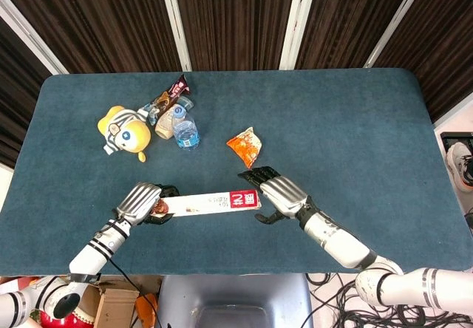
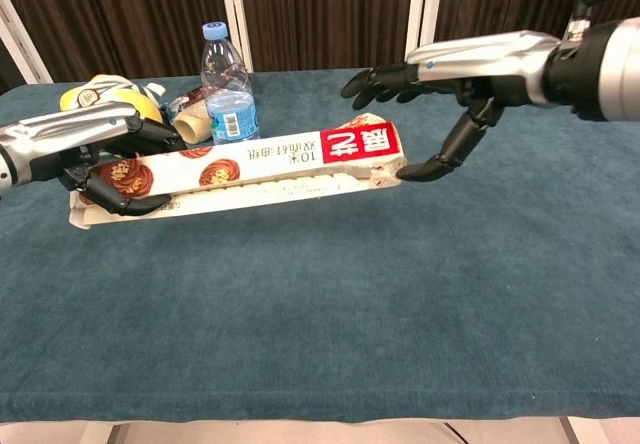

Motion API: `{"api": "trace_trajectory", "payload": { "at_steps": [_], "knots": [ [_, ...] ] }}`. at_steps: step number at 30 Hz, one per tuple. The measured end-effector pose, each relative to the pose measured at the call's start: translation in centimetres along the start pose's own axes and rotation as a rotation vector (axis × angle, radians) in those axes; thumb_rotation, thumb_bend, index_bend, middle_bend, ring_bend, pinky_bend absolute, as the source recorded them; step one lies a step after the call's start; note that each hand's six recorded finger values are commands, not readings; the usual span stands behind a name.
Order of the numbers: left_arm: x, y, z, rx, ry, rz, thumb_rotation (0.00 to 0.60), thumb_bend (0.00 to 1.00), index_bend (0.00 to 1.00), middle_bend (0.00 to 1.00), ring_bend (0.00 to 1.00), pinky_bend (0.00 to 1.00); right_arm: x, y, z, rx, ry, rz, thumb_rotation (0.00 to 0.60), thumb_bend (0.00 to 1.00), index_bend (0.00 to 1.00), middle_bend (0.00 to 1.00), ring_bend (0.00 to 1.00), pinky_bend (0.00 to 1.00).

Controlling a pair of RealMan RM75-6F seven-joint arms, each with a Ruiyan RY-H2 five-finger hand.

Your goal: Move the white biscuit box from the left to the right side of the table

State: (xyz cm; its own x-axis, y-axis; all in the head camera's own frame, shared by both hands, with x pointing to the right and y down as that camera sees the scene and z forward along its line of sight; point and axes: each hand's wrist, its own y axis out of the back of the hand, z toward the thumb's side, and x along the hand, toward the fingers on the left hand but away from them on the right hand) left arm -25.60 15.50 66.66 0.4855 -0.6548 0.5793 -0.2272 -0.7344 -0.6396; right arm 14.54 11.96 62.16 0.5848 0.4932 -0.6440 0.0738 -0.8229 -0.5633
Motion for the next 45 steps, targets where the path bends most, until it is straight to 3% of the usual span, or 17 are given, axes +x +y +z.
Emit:
{"api": "trace_trajectory", "payload": {
  "at_steps": [4,9,10,15,22,29,32,34,36,37,41,45],
  "knots": [
    [-0.1,0.2,0.4,-0.006,-0.009,0.015,0.6,0.4,0.52,0.59,0.54,0.61,-0.7,-0.3,0.3,-0.031,0.01,0.016,0.6,0.24,0.05,0.14,0.03,0.04],
    [-0.5,0.7,1.1,-0.032,-0.024,0.051,0.6,0.4,0.51,0.59,0.54,0.62,-2.0,-0.3,0.7,-0.062,0.027,0.004,0.6,0.28,0.18,0.21,0.22,0.44],
    [-0.6,0.7,1.3,-0.034,-0.027,0.054,0.6,0.4,0.51,0.59,0.54,0.62,-2.1,-0.3,0.7,-0.061,0.03,-0.001,0.6,0.3,0.2,0.22,0.25,0.47],
    [-1.2,0.6,2.0,-0.012,-0.043,0.061,0.6,0.4,0.49,0.59,0.54,0.62,-2.3,-0.1,1.5,-0.082,0.069,-0.033,0.6,0.32,0.3,0.29,0.33,0.51],
    [-1.4,0.4,1.9,-0.027,-0.038,0.048,0.6,0.37,0.49,0.58,0.54,0.61,-2.4,-0.1,1.7,-0.099,0.092,-0.055,0.6,0.32,0.64,0.54,0.61,0.64],
    [-1.8,0.8,1.9,-0.072,-0.058,0.063,0.6,0.29,0.3,0.51,0.47,0.53,-2.0,0.0,1.2,-0.119,0.089,-0.059,0.6,0.38,0.7,0.58,0.63,0.64],
    [-2.3,1.2,1.6,-0.082,-0.066,0.057,0.6,0.26,0.12,0.29,0.25,0.32,-1.6,0.5,0.6,-0.112,0.082,-0.079,0.6,0.38,0.7,0.58,0.63,0.64],
    [-2.6,1.5,1.4,-0.089,-0.072,0.057,0.547,0.23,0.03,0.15,0.09,0.19,-1.2,1.0,-0.1,-0.117,0.069,-0.095,0.6,0.38,0.7,0.58,0.63,0.64],
    [-2.8,2.0,1.3,-0.098,-0.082,0.075,0.428,0.21,0.0,0.09,0.03,0.14,-0.7,1.5,-1.1,-0.116,0.049,-0.112,0.6,0.38,0.7,0.58,0.63,0.64],
    [-2.9,2.2,1.3,-0.101,-0.088,0.085,0.401,0.21,0.0,0.07,0.01,0.13,-0.5,1.7,-1.6,-0.113,0.04,-0.119,0.6,0.38,0.7,0.58,0.63,0.64],
    [-3.7,4.0,1.1,-0.09,-0.117,0.145,0.382,0.2,0.0,0.06,0.0,0.13,0.7,2.6,-3.8,-0.108,-0.008,-0.155,0.6,0.38,0.7,0.58,0.63,0.64],
    [-5.2,5.6,-1.1,-0.017,-0.059,0.172,0.403,0.2,0.0,0.06,0.0,0.13,2.8,3.1,-6.9,-0.108,-0.068,-0.187,0.6,0.38,0.69,0.58,0.63,0.64]
  ]
}}
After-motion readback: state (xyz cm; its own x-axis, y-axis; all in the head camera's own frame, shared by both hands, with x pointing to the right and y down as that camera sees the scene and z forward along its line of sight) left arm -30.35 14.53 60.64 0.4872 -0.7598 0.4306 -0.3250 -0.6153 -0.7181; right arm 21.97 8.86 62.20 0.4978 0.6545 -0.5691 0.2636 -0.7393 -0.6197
